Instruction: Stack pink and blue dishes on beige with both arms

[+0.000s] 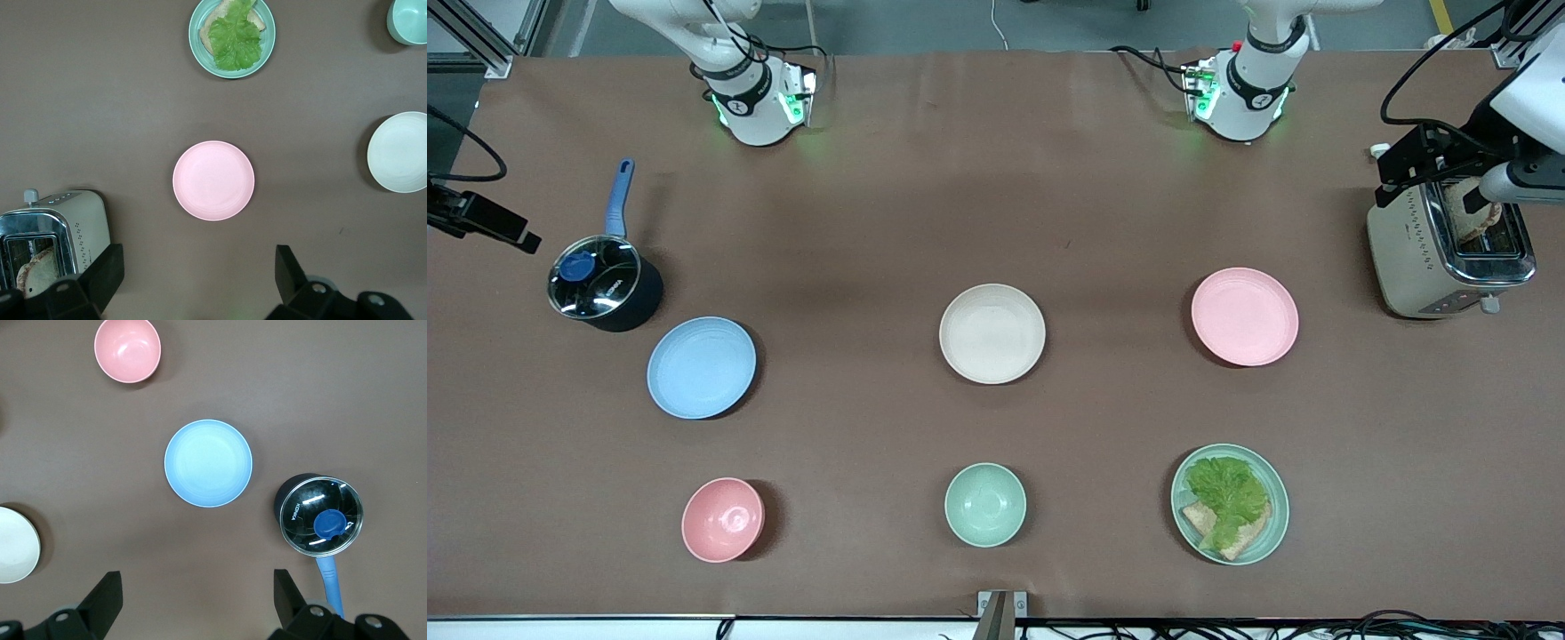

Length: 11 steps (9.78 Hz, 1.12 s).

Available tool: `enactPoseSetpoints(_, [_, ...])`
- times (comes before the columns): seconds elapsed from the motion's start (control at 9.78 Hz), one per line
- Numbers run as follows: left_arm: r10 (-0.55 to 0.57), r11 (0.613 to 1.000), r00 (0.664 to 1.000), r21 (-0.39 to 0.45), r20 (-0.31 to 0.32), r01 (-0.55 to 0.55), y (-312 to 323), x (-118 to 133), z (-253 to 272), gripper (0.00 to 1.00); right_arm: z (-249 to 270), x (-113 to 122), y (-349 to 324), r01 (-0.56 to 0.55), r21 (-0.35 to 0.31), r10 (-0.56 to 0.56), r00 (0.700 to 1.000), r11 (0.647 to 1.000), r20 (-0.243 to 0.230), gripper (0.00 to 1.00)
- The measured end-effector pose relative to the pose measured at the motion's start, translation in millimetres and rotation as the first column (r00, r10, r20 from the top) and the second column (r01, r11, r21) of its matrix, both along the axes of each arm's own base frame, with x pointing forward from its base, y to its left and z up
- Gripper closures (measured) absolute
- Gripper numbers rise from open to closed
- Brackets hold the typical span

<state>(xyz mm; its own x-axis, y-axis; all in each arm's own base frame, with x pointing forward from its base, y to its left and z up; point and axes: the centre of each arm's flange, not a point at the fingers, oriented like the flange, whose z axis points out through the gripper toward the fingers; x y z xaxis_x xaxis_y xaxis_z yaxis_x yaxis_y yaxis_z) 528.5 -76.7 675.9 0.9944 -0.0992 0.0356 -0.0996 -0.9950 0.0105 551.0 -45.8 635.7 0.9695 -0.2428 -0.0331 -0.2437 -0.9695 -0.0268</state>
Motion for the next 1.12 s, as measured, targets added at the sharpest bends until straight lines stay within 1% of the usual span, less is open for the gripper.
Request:
enactPoseSetpoints(0.41, [0.031,1.000,1.000,-0.001,-0.006,-0.031,5.0,0.7,-2.4,0.00,0.9,0.3,-0.4,-0.002,-0.002,0.002,1.000,1.000,0.004,0.00])
enactPoseSetpoints(0.61, [0.072,0.997,0.997,-0.030,-0.034,-0.074,25.1,7.0,-13.9,0.00,3.8,2.1,-2.2,-0.003,-0.004,0.003,1.000,1.000,0.018,0.00])
enactPoseSetpoints(0.72, [0.102,0.993,0.993,-0.053,-0.058,-0.105,39.5,13.8,-27.4,0.00,0.0,7.0,-6.4,0.005,-0.006,-0.005,1.000,1.000,0.025,0.00])
enactPoseSetpoints(0.82, [0.128,0.989,0.989,-0.066,-0.070,-0.133,52.7,24.2,-51.2,0.02,-9.4,13.7,-18.8,0.005,-0.007,-0.004,1.000,1.000,0.029,0.00])
enactPoseSetpoints(0.92, [0.149,0.986,0.986,-0.071,-0.070,-0.153,60.9,34.8,-83.9,0.02,-27.3,21.0,-38.0,-0.035,-0.009,0.035,0.999,0.999,0.029,0.00])
enactPoseSetpoints(1.02, [0.157,0.984,0.985,-0.070,-0.072,-0.162,64.8,42.0,-122.7,0.01,-55.4,30.0,-61.6,-0.088,-0.011,0.088,0.995,0.996,0.039,0.00])
enactPoseSetpoints(1.12, [0.154,0.985,0.985,-0.068,-0.077,-0.159,68.0,44.3,-163.5,0.00,-94.0,38.0,-85.5,-0.123,0.004,0.123,0.991,0.992,0.049,0.00])
